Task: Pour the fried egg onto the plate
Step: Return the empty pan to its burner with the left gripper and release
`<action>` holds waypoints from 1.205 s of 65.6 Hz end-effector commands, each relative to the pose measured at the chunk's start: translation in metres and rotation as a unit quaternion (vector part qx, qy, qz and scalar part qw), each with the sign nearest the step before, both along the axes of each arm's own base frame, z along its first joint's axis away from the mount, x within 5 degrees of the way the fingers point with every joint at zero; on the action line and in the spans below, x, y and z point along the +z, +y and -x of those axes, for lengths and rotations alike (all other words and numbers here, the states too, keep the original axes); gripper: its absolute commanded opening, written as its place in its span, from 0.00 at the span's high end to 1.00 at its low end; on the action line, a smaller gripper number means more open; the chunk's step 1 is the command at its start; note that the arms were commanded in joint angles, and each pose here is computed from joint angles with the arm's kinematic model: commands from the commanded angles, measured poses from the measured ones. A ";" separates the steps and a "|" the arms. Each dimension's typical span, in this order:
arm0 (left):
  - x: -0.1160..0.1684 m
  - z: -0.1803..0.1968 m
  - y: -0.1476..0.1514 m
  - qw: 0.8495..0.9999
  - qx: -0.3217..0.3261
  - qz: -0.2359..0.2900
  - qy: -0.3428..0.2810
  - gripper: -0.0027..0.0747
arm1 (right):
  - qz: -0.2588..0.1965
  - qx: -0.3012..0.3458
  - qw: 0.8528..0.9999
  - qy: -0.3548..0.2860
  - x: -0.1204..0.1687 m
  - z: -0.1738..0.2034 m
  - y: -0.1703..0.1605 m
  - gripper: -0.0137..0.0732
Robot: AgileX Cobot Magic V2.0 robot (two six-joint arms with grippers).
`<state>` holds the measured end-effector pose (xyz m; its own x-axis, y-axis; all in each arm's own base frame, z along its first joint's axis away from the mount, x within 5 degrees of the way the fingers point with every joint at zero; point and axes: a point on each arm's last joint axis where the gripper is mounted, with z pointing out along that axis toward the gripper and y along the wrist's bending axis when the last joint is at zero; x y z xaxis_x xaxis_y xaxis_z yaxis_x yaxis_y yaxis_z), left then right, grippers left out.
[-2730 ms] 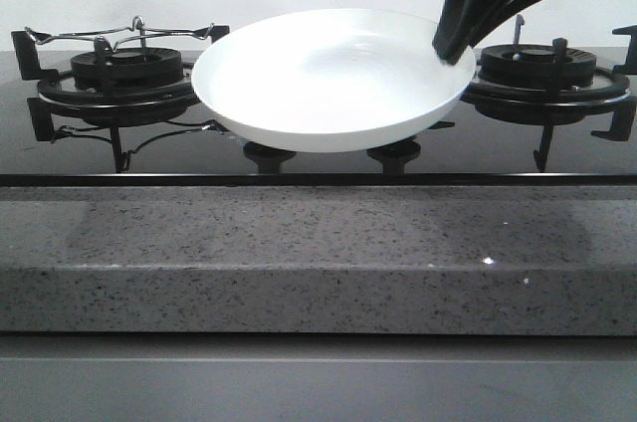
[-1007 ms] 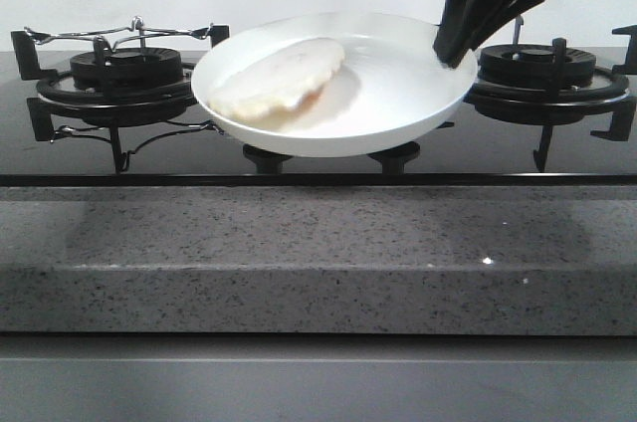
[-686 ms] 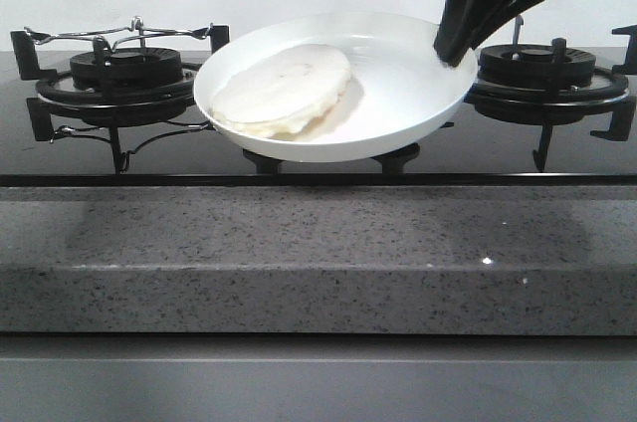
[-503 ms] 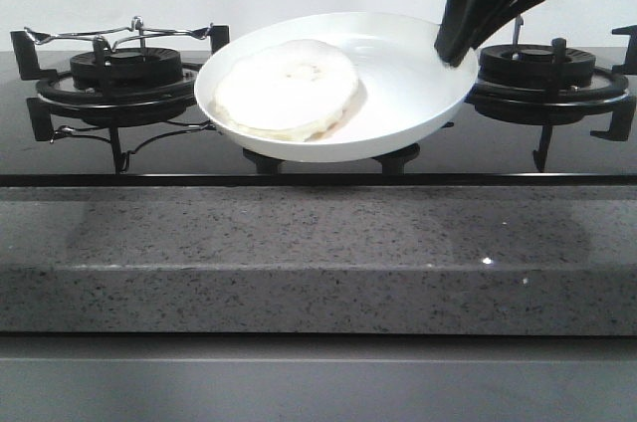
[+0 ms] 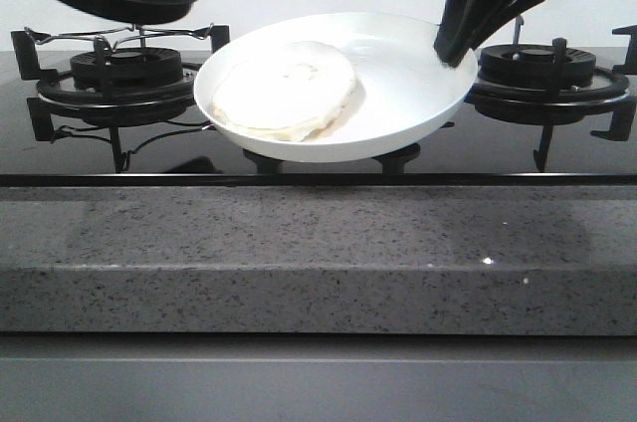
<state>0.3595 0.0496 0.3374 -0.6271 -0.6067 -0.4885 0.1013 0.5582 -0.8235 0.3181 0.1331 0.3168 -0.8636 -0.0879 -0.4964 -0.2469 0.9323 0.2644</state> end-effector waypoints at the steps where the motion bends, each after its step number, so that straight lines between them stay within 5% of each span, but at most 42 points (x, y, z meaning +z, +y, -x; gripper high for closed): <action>1: 0.018 -0.003 0.004 0.995 -0.012 0.092 -0.033 0.99 | -0.024 -0.006 0.998 -0.050 0.024 0.003 -0.001 0.92; 14: -0.011 -0.022 0.017 0.987 -0.009 0.160 -0.006 0.99 | -0.024 -0.006 0.998 -0.050 0.024 0.003 -0.001 0.92; 34: -0.029 -0.030 0.022 0.988 0.009 0.156 0.016 0.98 | -0.024 -0.006 0.998 -0.050 0.024 0.003 -0.001 0.92; 41: -0.029 -0.031 0.022 0.988 0.013 0.154 0.015 0.85 | -0.024 -0.006 0.998 -0.050 0.024 0.003 -0.001 0.92; 58: -0.030 -0.030 0.021 0.990 0.004 0.142 0.013 0.33 | -0.024 -0.006 0.998 -0.050 0.024 0.003 -0.001 0.92; 79: -0.028 -0.019 0.035 0.993 -0.011 0.120 0.016 0.30 | -0.024 -0.006 0.998 -0.050 0.024 0.003 -0.001 0.92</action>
<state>0.3885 0.0835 0.2719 -0.6722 -0.6978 -0.2473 -0.0307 0.3600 -0.9325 0.3181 0.1331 0.3168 -0.8636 -0.0879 -0.4964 -0.2469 0.9323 0.2644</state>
